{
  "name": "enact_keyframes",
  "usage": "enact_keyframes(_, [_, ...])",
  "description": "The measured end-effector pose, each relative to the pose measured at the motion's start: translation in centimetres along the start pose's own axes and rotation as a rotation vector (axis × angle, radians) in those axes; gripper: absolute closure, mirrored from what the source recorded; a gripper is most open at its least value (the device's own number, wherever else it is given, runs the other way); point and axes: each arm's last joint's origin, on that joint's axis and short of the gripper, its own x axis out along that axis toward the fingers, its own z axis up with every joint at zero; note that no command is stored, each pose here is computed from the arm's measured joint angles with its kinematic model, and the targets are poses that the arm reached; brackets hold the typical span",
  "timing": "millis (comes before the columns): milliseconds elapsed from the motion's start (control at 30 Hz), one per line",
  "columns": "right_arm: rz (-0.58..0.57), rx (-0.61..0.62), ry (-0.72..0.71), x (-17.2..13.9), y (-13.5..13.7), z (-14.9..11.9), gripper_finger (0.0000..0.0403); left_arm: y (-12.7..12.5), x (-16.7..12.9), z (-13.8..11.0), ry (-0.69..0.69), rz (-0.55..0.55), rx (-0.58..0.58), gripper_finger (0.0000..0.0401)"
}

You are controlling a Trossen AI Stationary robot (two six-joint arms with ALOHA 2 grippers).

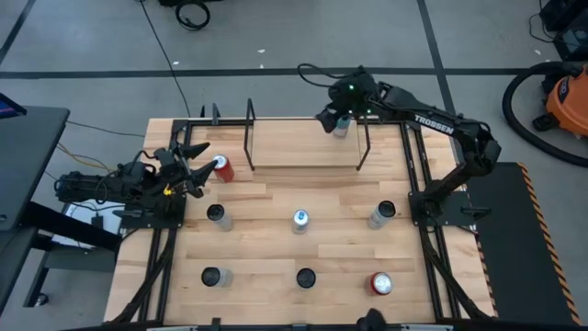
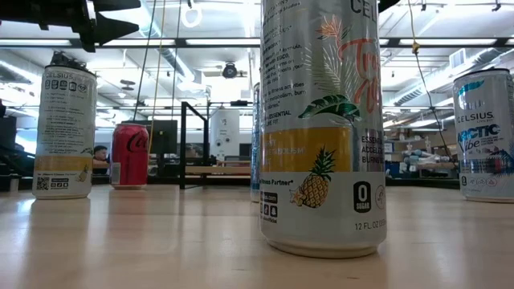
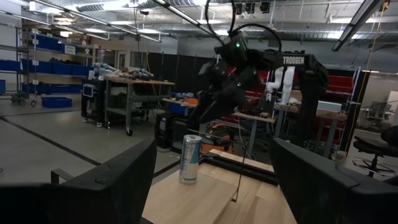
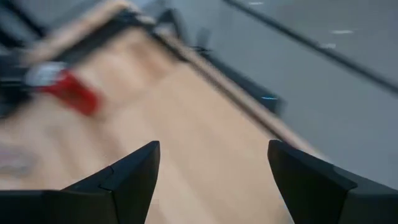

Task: Place canned beverage on shelf
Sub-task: Put the light blue soda can on the shelf

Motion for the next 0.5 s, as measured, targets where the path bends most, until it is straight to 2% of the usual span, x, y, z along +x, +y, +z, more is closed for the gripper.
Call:
enact_keyframes(167, [0.207,-0.036,-0.003,0.1,1.7,0.1,0.0097,0.0,0.0,0.1,-0.006,0.000,-0.005,0.0085])
enact_keyframes(300, [0.352,-0.175,0.005,0.2,4.1,-0.4,0.0097,0.0,0.0,0.1,-0.006,0.000,-0.005,0.0086])
enact_keyframes(500, [0.472,-0.435,0.000,0.0,8.1,-1.8,0.0097,0.0,0.0,0.1,-0.006,0.000,-0.004,0.0085])
